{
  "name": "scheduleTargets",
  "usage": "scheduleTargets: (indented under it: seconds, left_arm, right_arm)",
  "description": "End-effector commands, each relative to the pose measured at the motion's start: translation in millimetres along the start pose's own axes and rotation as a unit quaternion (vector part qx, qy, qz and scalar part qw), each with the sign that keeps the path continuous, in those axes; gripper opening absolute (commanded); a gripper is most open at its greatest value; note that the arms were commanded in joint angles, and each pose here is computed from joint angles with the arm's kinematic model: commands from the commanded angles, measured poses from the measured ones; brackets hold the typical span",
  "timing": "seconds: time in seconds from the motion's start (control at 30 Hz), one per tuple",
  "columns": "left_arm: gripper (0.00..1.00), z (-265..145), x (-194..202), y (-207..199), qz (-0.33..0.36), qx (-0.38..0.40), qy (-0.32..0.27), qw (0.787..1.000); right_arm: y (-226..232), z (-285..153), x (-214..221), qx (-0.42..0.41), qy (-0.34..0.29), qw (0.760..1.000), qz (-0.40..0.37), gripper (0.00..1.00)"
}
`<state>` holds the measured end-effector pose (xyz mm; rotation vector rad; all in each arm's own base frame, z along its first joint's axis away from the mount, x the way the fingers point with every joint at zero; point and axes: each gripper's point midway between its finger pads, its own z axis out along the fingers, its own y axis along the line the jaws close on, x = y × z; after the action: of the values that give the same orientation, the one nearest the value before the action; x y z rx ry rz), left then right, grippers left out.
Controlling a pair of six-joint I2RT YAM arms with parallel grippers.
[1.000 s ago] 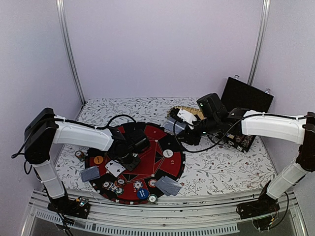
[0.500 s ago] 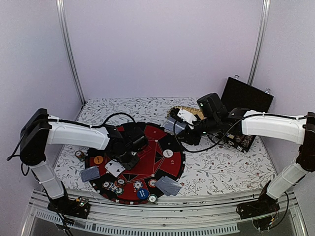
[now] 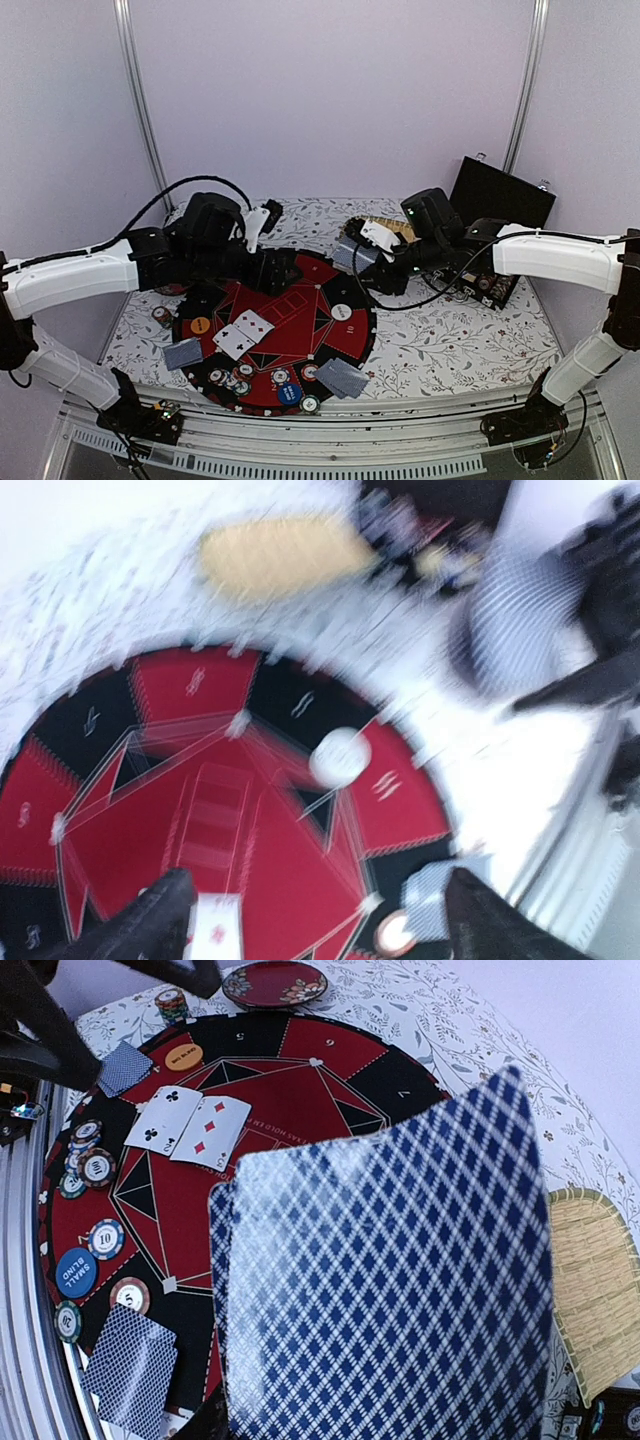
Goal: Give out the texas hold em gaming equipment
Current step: Place the poker card in the community card area, then pick up the poker card from the face-down deck piles.
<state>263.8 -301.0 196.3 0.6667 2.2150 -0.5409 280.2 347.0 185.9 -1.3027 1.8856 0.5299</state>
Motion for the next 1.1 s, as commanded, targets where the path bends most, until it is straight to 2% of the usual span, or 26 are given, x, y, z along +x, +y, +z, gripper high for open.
scheduleTargets:
  seconds: [0.0, 0.07, 0.17, 0.37, 0.43, 0.67, 0.9, 1.03, 1.07]
  left_arm:
    - [0.97, -26, -61, -54, -0.012, 0.167, -0.113, 0.979]
    - [0.98, -31, -70, -60, -0.014, 0.193, -0.132, 0.972]
    - [0.98, -20, -70, -56, -0.021, 0.186, -0.122, 0.975]
    - [0.87, 2, -56, -55, -0.018, 0.18, -0.084, 0.98]
    - [0.79, 5, -54, -53, -0.013, 0.176, -0.077, 0.981]
    - [0.39, 3, -54, -32, -0.023, 0.133, -0.084, 0.987]
    - [0.33, -6, -55, -36, -0.025, 0.153, -0.093, 0.984]
    - [0.16, -12, -56, -41, -0.02, 0.167, -0.094, 0.981]
    - [0.09, -14, -56, -40, -0.019, 0.167, -0.095, 0.981]
  right_arm:
    - [24, 2, -24, -0.037, -0.028, 0.999, -0.013, 0.44]
    - [37, 5, -31, -0.053, -0.037, 0.998, -0.026, 0.44]
    - [49, 10, -37, -0.07, -0.042, 0.996, -0.036, 0.44]
    - [56, 17, -47, -0.083, -0.048, 0.995, -0.037, 0.44]
    - [56, 18, -49, -0.083, -0.048, 0.995, -0.038, 0.44]
    - [55, 15, -48, -0.078, -0.05, 0.995, -0.04, 0.44]
    - [54, 16, -45, -0.076, -0.046, 0.995, -0.041, 0.44]
    - [54, 13, -47, -0.072, -0.049, 0.995, -0.042, 0.44]
    - [53, 12, -47, -0.07, -0.05, 0.995, -0.042, 0.44]
